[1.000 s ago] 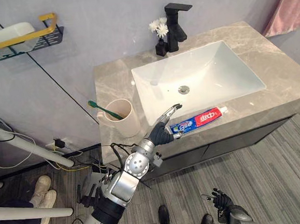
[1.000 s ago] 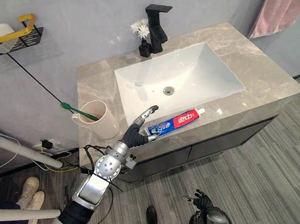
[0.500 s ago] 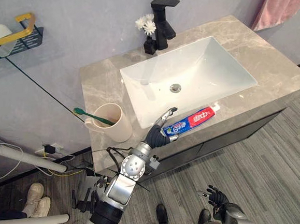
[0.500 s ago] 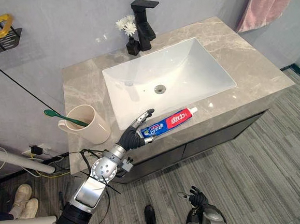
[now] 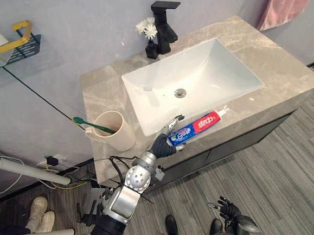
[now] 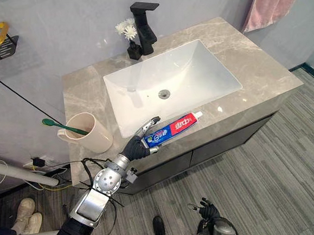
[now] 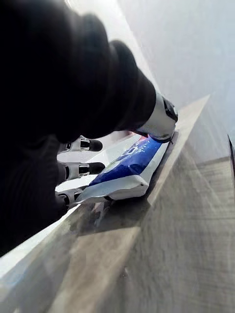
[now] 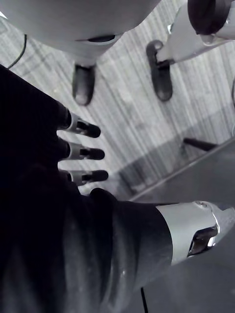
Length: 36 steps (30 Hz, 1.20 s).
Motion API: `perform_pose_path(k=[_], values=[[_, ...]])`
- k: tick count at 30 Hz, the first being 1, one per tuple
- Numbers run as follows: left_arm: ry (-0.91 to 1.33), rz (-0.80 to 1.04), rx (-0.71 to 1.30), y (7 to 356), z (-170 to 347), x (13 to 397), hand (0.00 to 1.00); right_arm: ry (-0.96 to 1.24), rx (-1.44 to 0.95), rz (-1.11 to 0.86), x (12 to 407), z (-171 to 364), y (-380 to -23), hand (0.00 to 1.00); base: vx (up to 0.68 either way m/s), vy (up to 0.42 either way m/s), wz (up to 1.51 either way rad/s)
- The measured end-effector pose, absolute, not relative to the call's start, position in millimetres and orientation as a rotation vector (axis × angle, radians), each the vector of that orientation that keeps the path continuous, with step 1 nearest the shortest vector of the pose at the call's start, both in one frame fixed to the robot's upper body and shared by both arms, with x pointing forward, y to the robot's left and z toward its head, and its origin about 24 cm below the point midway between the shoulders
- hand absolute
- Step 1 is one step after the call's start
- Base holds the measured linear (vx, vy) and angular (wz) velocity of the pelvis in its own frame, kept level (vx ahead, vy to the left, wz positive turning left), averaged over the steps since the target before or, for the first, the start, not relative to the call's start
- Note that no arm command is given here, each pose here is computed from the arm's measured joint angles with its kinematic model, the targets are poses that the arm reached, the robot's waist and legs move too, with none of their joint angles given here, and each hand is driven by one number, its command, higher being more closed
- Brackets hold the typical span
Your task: Organize washtable
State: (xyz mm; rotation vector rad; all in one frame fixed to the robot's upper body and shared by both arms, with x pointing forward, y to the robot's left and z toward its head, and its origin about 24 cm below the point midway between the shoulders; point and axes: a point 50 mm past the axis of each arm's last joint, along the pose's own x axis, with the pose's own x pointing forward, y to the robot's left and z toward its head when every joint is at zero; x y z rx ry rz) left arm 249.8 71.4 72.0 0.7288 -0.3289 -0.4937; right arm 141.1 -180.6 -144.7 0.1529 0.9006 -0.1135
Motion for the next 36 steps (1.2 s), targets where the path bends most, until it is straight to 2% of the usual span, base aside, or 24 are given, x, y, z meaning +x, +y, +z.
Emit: perform_pose_path(k=[7,15,16,36], values=[[-0.393,-0.471,0.924,65,68,255,0.00,0.878,0.127,-0.104,140,-143,-183,0.00,0.00,0.001,-0.01],[-0.429,-0.467,0.963,60,68,257,0.00,0.870,0.119,-0.112,139,-142,-186,0.00,0.00,0.000,0.00],[-0.430,-0.466,0.963,60,68,258,1.00,0.870,0.119,-0.113,139,-142,-186,0.00,0.00,0.000,0.00],[-0.560,-0.377,0.967,49,74,263,1.00,0.796,0.112,-0.094,155,-134,-179,0.00,0.00,0.008,0.00]])
